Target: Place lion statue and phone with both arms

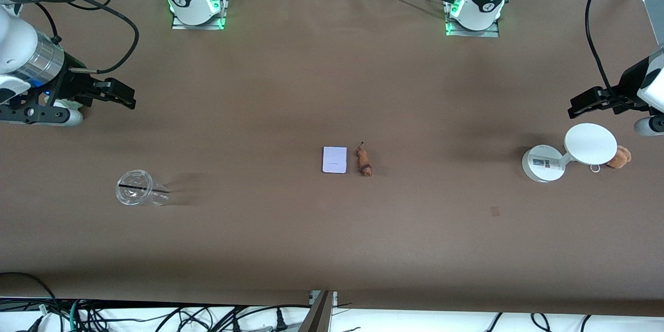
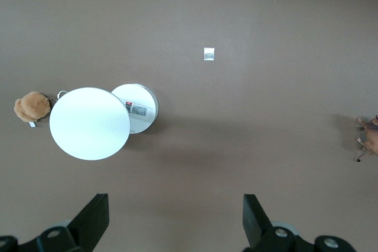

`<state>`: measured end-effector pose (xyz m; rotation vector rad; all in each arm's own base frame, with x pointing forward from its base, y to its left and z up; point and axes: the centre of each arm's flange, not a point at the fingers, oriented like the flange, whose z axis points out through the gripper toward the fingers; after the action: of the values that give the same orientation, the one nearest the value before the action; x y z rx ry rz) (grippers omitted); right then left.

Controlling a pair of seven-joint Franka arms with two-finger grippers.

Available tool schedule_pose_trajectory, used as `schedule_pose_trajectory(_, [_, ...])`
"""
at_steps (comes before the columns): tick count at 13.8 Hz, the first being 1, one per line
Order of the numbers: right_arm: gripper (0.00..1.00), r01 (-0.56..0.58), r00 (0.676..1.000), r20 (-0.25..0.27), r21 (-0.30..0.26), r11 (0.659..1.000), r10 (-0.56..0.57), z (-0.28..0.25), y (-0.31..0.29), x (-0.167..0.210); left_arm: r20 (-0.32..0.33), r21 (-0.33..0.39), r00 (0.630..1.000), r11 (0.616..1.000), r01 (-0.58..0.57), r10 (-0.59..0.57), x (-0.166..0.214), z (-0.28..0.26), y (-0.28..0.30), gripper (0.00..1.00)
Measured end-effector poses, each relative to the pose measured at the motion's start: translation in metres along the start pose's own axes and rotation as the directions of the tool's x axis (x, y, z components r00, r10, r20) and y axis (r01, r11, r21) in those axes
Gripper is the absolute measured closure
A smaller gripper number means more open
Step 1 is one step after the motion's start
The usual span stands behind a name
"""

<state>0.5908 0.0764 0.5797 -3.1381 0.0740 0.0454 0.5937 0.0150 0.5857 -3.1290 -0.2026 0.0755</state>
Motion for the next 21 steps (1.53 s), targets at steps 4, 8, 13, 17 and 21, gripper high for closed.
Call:
schedule_pose_trajectory(4, [0.0,0.048,0.997,-0.055,-0.042,0.998,-0.05,-0.003,-0.024,0.001,0.0,0.0,1.0,1.0,0.0,0.0,0.0,0.0,0.0,0.0])
schedule_pose_trajectory(8, [0.0,0.059,0.997,-0.042,-0.045,0.997,-0.061,0.007,-0.03,0.005,0.0,0.0,1.0,1.0,0.0,0.0,0.0,0.0,0.0,0.0])
schedule_pose_trajectory(13, [0.0,0.13,0.99,0.071,-0.066,0.989,-0.125,0.064,-0.072,0.01,0.0,0.0,1.0,1.0,-0.001,0.001,0.0,0.0,0.0,0.0])
schedule_pose_trajectory(17, [0.0,0.174,0.973,0.165,-0.072,0.982,-0.16,0.117,-0.096,0.017,0.001,0.0,1.0,1.0,-0.001,0.001,0.0,0.0,0.001,0.0])
schedule_pose_trajectory(21, [0.0,0.2,0.973,0.11,0.031,0.979,-0.202,0.123,-0.165,0.005,0.001,0.0,1.0,1.0,-0.002,0.002,0.001,0.001,0.001,0.0])
